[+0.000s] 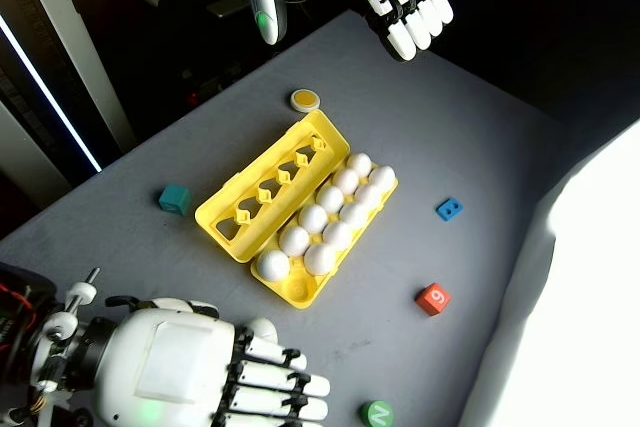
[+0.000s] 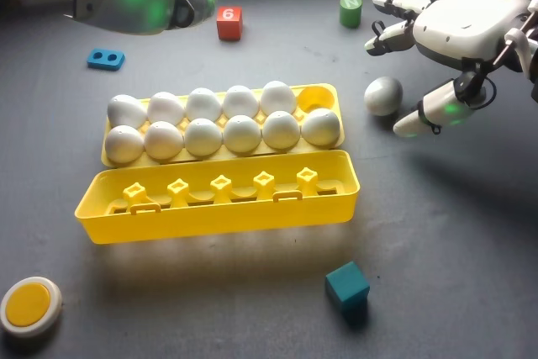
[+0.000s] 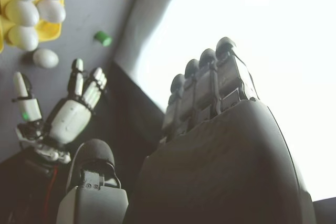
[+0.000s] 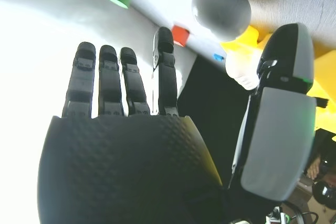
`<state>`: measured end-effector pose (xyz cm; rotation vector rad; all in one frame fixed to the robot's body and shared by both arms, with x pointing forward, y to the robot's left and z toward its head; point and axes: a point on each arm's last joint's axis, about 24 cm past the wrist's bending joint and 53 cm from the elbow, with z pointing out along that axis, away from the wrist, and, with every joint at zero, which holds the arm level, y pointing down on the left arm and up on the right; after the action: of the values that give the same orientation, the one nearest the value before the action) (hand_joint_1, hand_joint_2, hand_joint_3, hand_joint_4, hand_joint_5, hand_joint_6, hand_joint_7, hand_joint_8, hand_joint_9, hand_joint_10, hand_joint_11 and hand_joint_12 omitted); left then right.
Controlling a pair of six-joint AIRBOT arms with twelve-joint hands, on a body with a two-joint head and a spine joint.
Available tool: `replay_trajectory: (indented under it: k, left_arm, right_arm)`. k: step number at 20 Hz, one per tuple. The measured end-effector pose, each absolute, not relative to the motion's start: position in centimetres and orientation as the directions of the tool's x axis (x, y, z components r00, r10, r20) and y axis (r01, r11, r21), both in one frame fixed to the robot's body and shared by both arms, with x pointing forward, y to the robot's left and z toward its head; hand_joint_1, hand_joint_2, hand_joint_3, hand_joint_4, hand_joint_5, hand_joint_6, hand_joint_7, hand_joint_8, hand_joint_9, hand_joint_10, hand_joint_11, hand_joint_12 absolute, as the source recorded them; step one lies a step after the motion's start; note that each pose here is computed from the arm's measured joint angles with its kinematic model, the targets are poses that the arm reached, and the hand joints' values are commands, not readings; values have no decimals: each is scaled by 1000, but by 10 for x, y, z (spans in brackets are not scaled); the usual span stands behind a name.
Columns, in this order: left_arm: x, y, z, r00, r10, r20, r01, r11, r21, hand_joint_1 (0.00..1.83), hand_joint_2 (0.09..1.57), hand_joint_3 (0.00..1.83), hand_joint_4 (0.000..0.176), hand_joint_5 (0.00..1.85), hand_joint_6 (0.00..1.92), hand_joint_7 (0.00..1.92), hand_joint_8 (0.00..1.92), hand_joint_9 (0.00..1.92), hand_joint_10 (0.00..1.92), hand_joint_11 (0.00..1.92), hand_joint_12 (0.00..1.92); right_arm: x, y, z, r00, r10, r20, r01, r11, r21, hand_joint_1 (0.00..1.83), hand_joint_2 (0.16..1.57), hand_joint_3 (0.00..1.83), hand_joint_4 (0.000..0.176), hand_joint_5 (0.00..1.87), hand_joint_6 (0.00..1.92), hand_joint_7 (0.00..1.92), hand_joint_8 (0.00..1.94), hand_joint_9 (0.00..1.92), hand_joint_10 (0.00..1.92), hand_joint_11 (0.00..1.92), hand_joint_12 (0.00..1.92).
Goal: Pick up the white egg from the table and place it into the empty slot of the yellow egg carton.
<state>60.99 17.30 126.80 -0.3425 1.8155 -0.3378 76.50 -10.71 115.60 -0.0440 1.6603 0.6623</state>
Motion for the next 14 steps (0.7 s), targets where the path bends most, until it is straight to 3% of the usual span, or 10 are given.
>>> replay_trajectory:
  k: [2,5,6,8,9,11,12,14]
  left_arm:
    - [610,173,1268,-259,-401,-879,-58,915,-400,0,1189,5,0,21,0,27,0,0,0,0,0]
    - [610,173,1268,-259,-401,-879,-58,915,-400,0,1191,5,0,42,8,44,6,9,4,0,0]
    - [610,173,1268,-260,-401,-878,-58,914,-401,0,1189,4,0,52,11,54,10,14,5,0,0]
    - [610,173,1268,-259,-401,-879,-57,914,-401,0,1190,3,0,49,6,54,6,13,3,0,0]
    - [610,173,1268,-259,-401,-879,-59,914,-400,0,1191,4,0,46,4,50,4,12,2,0,0]
    - [610,173,1268,-259,-401,-879,-58,915,-400,0,1190,3,0,49,5,51,4,14,3,0,0]
    - [610,173,1268,-259,-401,-879,-58,915,-400,0,1192,3,0,49,5,52,4,20,5,0,0]
    - [610,173,1268,-259,-401,-879,-58,915,-400,0,1196,5,0,30,0,32,0,0,0,0,0]
  right_arm:
    - [771,-106,1156,-207,330,-921,-401,830,387,631,797,1,121,452,2,0,0,0,0,0,0]
    - [770,-100,1159,-213,348,-913,-424,809,407,595,798,2,122,489,12,27,8,0,0,0,0]
    - [769,-95,1160,-214,346,-914,-433,805,406,571,790,0,132,519,21,53,16,0,0,0,0]
    - [767,-88,1160,-210,324,-923,-459,801,385,594,807,6,120,543,25,68,17,0,0,0,0]
    - [767,-86,1159,-212,313,-926,-467,800,377,612,815,4,125,572,14,109,9,0,0,0,0]
    - [768,-87,1155,-222,292,-930,-476,800,365,682,812,0,108,612,20,131,9,0,0,0,0]
    - [770,-90,1153,-224,281,-933,-472,807,356,652,803,0,135,622,21,111,1,0,0,0,0]
    - [775,-99,1153,-209,247,-946,-472,822,319,678,805,0,109,641,20,156,17,0,0,0,0]
